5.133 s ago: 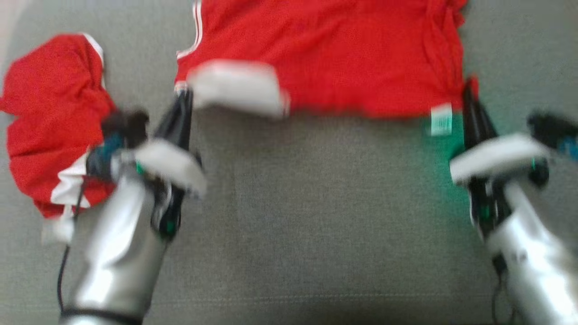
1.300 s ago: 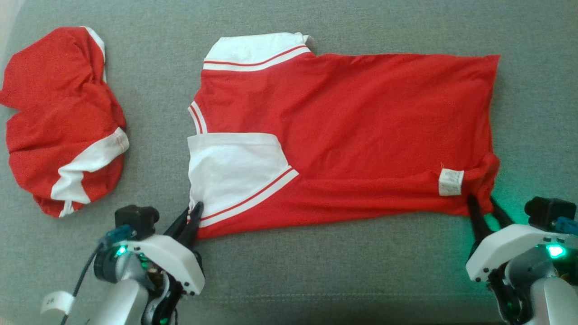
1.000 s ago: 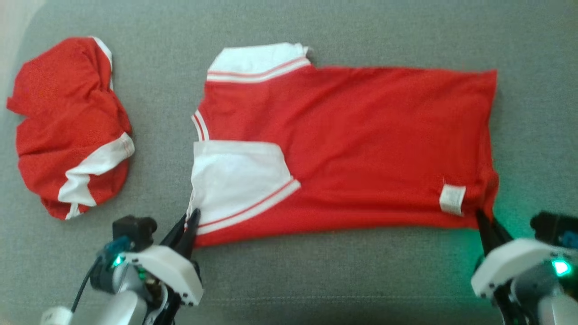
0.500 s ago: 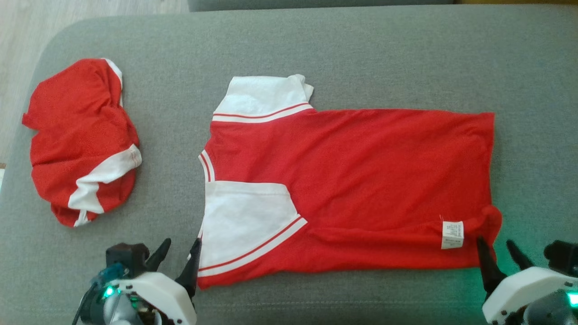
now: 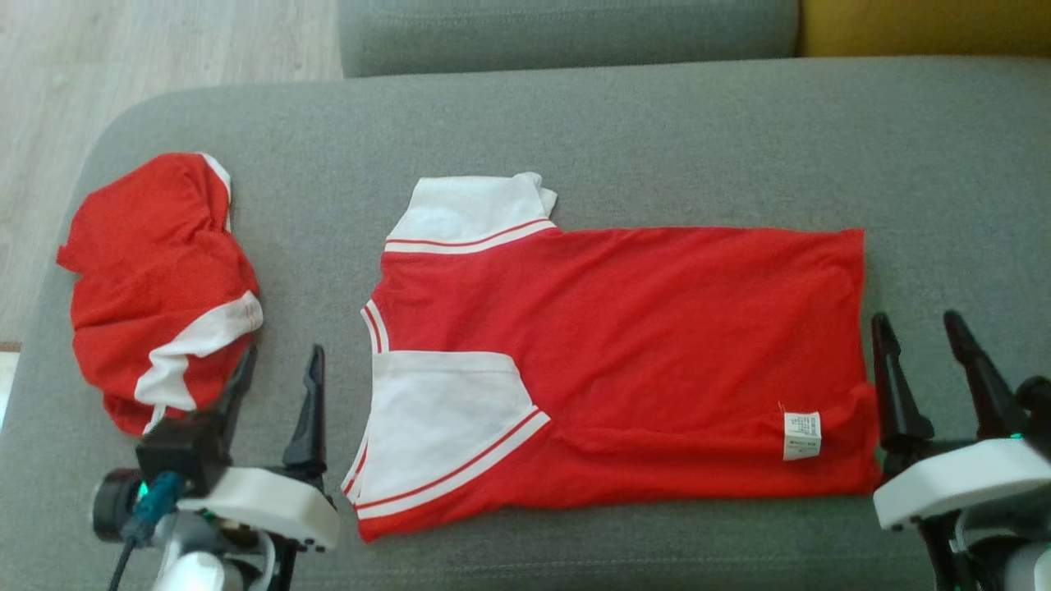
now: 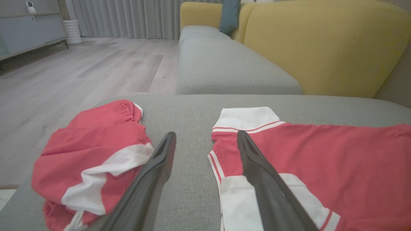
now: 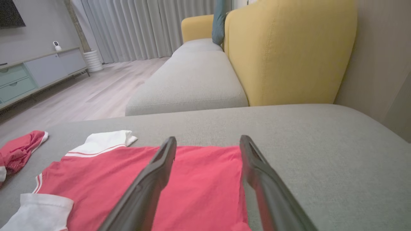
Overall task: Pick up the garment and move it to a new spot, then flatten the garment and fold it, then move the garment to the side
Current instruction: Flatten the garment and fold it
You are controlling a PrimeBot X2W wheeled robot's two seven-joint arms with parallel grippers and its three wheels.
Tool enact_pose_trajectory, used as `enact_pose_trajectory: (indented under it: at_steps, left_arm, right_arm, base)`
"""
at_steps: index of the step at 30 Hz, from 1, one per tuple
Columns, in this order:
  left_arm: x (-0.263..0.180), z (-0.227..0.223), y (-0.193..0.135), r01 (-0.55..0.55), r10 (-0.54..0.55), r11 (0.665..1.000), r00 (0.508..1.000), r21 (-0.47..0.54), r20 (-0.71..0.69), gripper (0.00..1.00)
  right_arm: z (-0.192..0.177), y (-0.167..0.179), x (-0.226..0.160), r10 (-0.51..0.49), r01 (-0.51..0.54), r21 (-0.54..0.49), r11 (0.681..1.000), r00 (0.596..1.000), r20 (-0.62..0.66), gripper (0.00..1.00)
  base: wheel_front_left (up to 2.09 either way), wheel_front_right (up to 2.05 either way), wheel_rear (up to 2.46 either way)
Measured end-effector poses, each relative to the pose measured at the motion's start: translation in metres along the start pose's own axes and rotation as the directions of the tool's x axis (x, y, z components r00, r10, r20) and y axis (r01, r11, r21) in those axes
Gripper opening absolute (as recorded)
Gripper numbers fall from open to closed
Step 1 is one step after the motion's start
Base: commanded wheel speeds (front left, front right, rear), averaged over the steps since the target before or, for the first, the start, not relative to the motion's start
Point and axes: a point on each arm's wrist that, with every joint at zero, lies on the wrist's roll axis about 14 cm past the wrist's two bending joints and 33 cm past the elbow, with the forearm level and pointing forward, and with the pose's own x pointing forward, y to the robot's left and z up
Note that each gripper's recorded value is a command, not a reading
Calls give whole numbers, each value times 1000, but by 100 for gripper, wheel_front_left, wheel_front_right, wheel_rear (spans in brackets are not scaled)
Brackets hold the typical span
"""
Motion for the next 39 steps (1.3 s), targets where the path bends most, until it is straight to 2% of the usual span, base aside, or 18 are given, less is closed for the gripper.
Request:
enact_pose_trajectory:
  at_steps: [5,11,15,23,28,32,39]
  left_arm:
    - [1,11,0,-4,4,1000,1000,17,24,100]
    - [3,10,0,-3,3,1000,1000,23,15,100]
    - [13,6,-6,37,-37,999,999,25,1,100]
    - [107,9,-53,251,-250,967,967,30,-42,100]
    - [157,-14,-87,360,-353,932,925,32,-139,100]
    - [186,-38,-104,398,-380,917,894,30,-235,100]
    - [213,-88,-104,403,-344,914,831,48,-437,100]
  right_arm:
    - [10,5,-1,15,-15,-4,1000,999,31,100]
    - [5,4,2,13,-13,-1,1000,1000,10,100]
    - [1,3,6,11,-11,6,1000,1000,-3,100]
    - [-7,8,36,30,-29,13,999,999,-30,100]
    - [-18,-1,43,5,-4,18,1000,998,-63,100]
    - [-30,-10,40,-26,28,20,999,995,-101,100]
    - [-48,-26,34,-75,82,40,996,986,-151,100]
  base:
    - [0,0,0]
    - [0,0,0]
    - [0,0,0]
    - [0,0,0]
    - [0,0,0]
    - [0,0,0]
    - [0,0,0]
